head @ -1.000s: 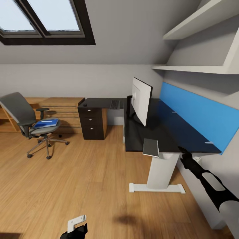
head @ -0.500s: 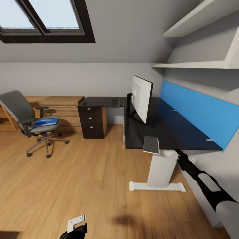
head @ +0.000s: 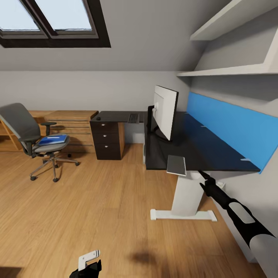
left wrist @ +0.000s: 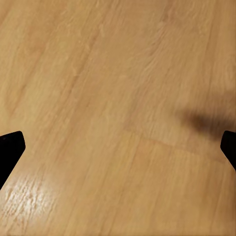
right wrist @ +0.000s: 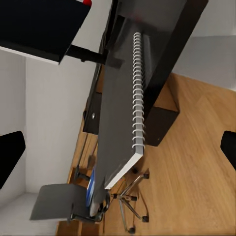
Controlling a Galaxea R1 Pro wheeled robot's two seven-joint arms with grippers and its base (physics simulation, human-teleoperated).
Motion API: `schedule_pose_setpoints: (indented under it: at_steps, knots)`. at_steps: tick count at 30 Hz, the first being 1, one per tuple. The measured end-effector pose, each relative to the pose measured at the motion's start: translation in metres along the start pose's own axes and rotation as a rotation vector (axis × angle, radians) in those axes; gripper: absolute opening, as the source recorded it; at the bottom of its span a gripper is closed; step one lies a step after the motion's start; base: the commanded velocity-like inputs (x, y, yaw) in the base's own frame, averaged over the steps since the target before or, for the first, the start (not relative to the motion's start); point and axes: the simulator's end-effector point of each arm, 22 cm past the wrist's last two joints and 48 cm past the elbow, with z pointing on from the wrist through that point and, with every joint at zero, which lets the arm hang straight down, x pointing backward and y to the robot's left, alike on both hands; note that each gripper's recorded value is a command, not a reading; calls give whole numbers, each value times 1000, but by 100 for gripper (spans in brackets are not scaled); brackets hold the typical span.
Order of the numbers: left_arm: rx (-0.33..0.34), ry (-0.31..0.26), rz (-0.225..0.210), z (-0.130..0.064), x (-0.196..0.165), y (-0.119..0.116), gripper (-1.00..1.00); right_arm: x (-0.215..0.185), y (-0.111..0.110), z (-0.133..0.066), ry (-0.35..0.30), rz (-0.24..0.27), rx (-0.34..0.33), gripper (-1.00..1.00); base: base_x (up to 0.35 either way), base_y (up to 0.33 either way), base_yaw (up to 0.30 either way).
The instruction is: In the bedroom, organize the workspace by keeping the computer under the desk, ensuring the monitor is on the desk, placing the keyboard on the desk next to the monitor, placing the mouse on the desk next to the keyboard, moving the folder from the swivel chair onto the desk next to the mouse, stacking the notebook on top of the folder with the pen on top of the notebook, and positioning the swivel chair next to the desk.
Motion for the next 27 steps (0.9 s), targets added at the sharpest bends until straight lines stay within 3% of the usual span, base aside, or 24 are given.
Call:
schedule_pose_setpoints:
  at_steps: [15, 27]
  knots:
    - [0, 0, 0, 21, 21, 3, 100, 14, -25, -2, 15, 5, -15, 100, 0, 0, 0]
    - [3, -3, 3, 22, 20, 5, 100, 21, -22, 1, 29, -8, -22, 100, 27, 56, 0]
